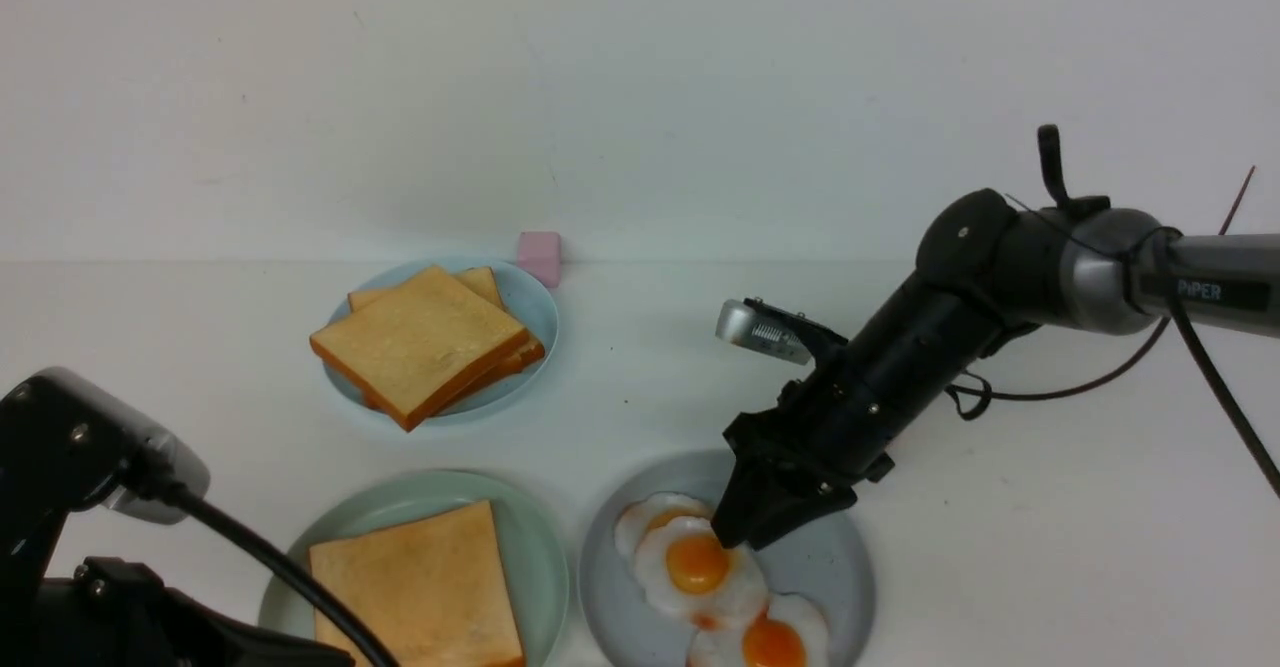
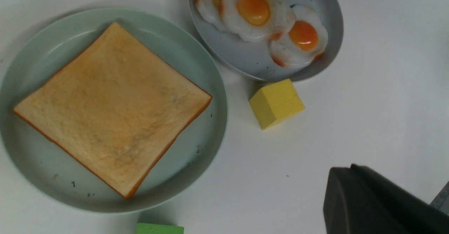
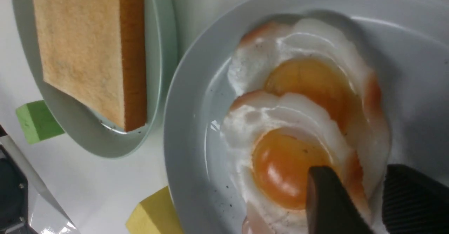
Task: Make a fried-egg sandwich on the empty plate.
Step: Use the right arm to grab a fried egg
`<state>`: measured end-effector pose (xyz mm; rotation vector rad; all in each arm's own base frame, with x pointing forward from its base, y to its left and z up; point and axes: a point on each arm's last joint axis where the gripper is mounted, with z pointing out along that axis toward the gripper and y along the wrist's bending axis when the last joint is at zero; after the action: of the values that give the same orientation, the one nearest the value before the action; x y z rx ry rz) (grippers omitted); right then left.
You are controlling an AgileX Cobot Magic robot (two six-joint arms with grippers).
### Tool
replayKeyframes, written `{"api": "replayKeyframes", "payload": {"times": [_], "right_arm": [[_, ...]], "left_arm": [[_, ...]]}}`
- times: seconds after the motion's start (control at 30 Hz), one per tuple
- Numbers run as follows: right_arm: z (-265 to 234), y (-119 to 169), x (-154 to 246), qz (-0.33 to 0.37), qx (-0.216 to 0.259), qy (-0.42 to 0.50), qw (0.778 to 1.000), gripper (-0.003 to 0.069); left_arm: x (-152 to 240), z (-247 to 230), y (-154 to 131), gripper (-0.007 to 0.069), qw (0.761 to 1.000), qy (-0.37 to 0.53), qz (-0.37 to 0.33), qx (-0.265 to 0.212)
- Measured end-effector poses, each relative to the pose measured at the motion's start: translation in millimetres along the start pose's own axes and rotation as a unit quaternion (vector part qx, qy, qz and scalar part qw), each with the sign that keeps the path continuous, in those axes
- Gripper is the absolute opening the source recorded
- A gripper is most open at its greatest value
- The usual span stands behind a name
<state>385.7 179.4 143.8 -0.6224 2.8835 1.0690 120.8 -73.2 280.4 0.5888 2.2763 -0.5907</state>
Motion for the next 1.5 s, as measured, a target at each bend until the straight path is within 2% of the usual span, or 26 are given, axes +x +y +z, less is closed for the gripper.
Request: {"api": "replayKeyframes", "payload": {"times": [0.17,0.53,0.73,0.87,1.07,1.5], "right_arm": [[0.7,-0.6,-0.9,0.002,0.000,-0.004,1.000,0.0188],[7.1,-5.3,-0.1,0.009,-0.004,0.003,1.000,0.0227],[7.1,-5.3,-0.1,0.009,-0.004,0.003,1.000,0.0223],[7.1,-5.3,-0.1,0.009,-0.004,0.003,1.000,0.0165],[7.1,-5.5,0.0,0.009,-0.003,0.003,1.000,0.0017],[2.1,-2.5,1.6,-0.002,0.004,0.011,1.000,0.0015]], "left_arm": [[0.1,0.0,0.0,0.0000,1.000,0.000,0.000,0.000],[0.1,0.0,0.0,0.0008,1.000,0.000,0.000,0.000],[0.1,0.0,0.0,0.0008,1.000,0.000,0.000,0.000],[0.1,0.0,0.0,0.0009,1.000,0.000,0.000,0.000],[0.1,0.0,0.0,0.0010,1.000,0.000,0.000,0.000],[-0.3,0.0,0.1,0.0017,1.000,-0.001,0.000,-0.001]]}}
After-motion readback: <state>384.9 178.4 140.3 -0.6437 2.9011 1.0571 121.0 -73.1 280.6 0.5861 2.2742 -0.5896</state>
